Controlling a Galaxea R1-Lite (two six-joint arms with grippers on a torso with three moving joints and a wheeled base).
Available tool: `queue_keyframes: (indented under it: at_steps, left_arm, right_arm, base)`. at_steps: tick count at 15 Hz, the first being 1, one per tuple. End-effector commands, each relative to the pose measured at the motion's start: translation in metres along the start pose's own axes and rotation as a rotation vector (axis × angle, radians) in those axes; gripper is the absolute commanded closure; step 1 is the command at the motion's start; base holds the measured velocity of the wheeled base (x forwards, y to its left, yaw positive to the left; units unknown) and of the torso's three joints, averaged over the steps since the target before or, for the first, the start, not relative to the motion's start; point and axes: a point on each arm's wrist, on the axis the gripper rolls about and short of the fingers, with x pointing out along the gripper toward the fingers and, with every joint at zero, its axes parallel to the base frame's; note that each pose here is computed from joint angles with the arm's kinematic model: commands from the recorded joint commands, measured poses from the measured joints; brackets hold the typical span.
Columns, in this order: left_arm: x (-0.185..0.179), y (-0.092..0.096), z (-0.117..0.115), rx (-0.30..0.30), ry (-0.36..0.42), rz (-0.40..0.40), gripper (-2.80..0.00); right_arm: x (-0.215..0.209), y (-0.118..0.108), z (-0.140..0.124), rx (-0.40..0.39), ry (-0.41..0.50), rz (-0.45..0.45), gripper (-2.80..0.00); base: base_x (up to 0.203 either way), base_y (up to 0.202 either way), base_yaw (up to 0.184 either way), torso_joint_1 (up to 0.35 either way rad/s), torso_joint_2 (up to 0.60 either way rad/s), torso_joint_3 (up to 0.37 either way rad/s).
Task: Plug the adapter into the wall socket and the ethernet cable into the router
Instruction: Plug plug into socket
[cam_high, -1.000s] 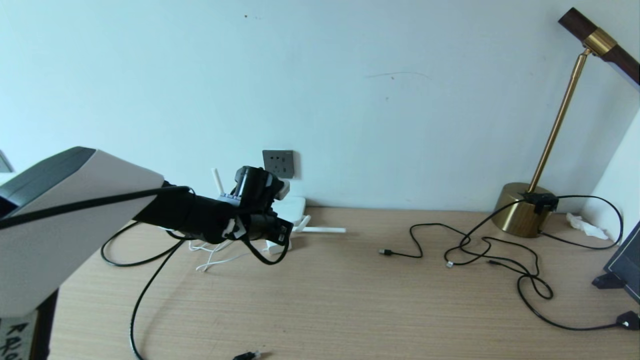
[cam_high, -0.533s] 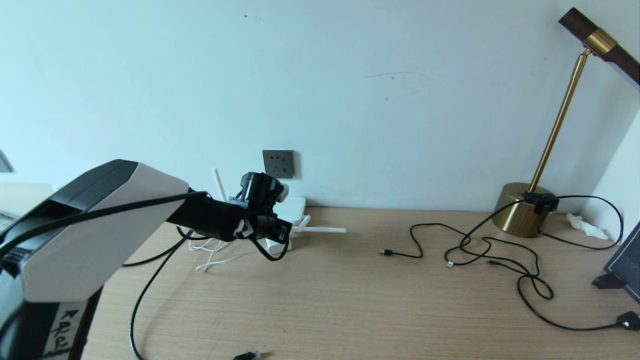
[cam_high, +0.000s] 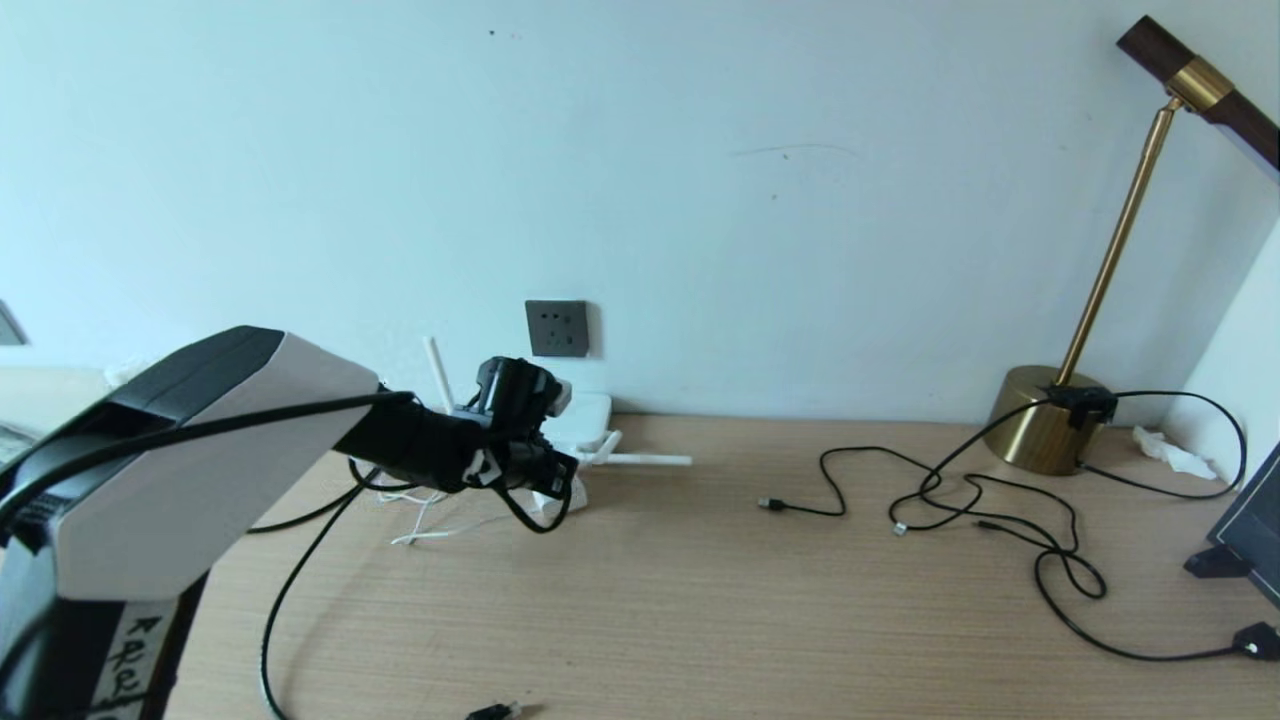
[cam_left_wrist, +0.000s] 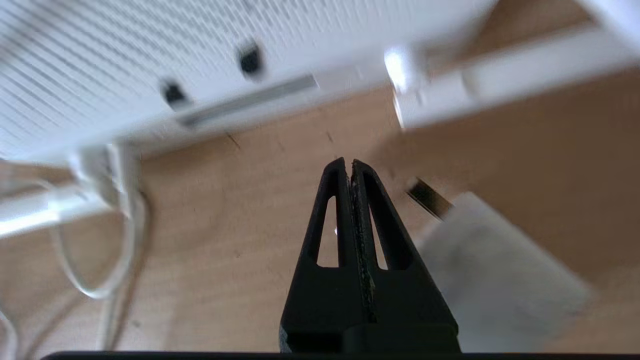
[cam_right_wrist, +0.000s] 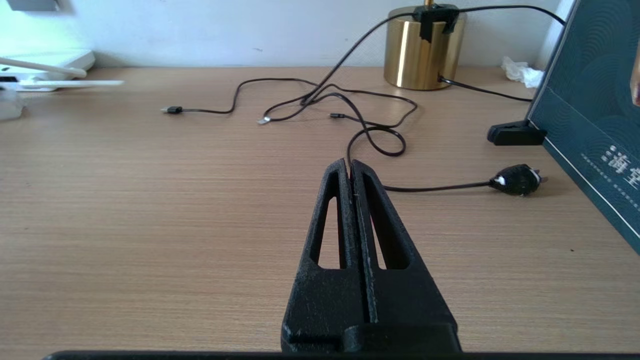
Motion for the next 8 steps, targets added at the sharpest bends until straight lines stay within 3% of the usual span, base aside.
queue_keyframes:
  at_steps: [1, 4, 8]
  left_arm:
    - [-0.016, -0.005, -0.016, 0.020, 0.046, -0.033, 0.00]
    - [-0.049, -0.007, -0.041, 0.041, 0.075, -0.087, 0.00]
    - [-0.089, 0.002, -0.026, 0.031, -0.085, -0.076, 0.00]
  right_arm:
    - [0.001, 0.000, -0.003, 0.000, 0.009, 0.002, 0.00]
    - [0.001, 0.000, -0.003, 0.000, 0.009, 0.000, 0.00]
    - [0.001, 0.000, -0.003, 0.000, 0.009, -0.001, 0.00]
  base:
    - [0.000, 0.000, 0.000, 0.000, 0.00, 0.000]
    - [0.000, 0.000, 0.000, 0.000, 0.00, 0.000]
    - [0.000, 0.000, 0.000, 0.000, 0.00, 0.000]
